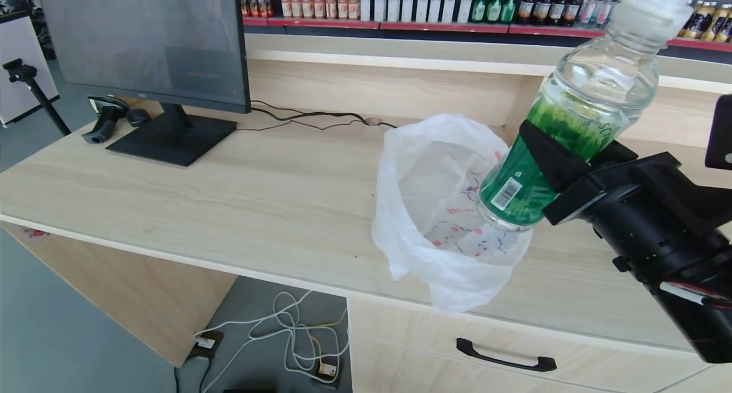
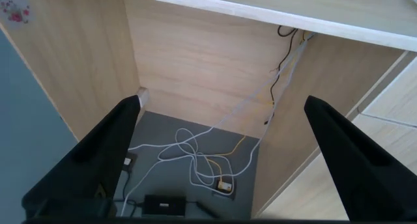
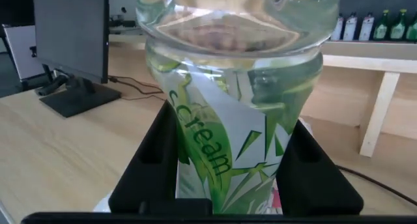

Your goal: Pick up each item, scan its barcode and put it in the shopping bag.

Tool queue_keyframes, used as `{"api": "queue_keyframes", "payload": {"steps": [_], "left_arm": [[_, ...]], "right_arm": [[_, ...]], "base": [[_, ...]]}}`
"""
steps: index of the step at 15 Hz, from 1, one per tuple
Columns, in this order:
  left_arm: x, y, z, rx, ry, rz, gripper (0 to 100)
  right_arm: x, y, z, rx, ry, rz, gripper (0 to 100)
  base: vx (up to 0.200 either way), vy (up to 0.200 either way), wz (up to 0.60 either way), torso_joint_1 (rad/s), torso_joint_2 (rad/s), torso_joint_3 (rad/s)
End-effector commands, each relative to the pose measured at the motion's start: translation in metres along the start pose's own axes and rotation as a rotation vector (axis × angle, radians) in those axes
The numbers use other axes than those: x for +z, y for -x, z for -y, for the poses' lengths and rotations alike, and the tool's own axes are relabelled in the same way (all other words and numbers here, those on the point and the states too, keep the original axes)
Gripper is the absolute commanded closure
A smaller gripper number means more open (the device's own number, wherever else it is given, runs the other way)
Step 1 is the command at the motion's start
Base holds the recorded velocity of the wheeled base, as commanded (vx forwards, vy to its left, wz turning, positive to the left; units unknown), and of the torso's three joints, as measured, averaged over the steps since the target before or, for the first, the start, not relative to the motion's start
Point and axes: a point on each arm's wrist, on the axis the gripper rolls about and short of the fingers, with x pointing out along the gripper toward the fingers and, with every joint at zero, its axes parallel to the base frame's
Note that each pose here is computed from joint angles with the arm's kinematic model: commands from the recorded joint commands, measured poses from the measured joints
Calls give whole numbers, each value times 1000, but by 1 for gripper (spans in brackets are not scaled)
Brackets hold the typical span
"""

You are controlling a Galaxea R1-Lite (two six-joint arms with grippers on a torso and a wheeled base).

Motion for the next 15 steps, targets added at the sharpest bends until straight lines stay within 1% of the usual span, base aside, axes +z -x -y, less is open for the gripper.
{"api": "queue_keyframes", "payload": {"steps": [1, 3, 5, 7, 8, 10, 12, 14, 15], "left_arm": [[0, 0, 0, 0, 0, 1, 0], [0, 0, 0, 0, 0, 1, 0], [0, 0, 0, 0, 2, 1, 0], [0, 0, 0, 0, 2, -1, 0], [0, 0, 0, 0, 2, -1, 0], [0, 0, 0, 0, 2, 1, 0], [0, 0, 0, 0, 3, -1, 0], [0, 0, 0, 0, 2, 1, 0], [0, 0, 0, 0, 2, 1, 0]], "right_arm": [[-4, -7, -8, 18, -15, -2, 100], [-12, -18, -14, 23, -18, -6, 100], [-30, -52, -27, 12, -45, 12, 100], [-42, -68, -34, -9, -51, 15, 100], [-54, -75, -37, -13, -39, -1, 100], [-69, -81, -38, -14, -12, -24, 100], [-78, -92, -42, -15, -15, -10, 100], [-84, -110, -49, -20, -31, 34, 100], [-85, -114, -50, -22, -31, 35, 100]], "base": [[0, 0, 0, 0, 0, 0], [0, 0, 0, 0, 0, 0], [0, 0, 0, 0, 0, 0], [0, 0, 0, 0, 0, 0], [0, 0, 0, 0, 0, 0], [0, 0, 0, 0, 0, 0], [0, 0, 0, 0, 0, 0], [0, 0, 0, 0, 0, 0], [0, 0, 0, 0, 0, 0]]}}
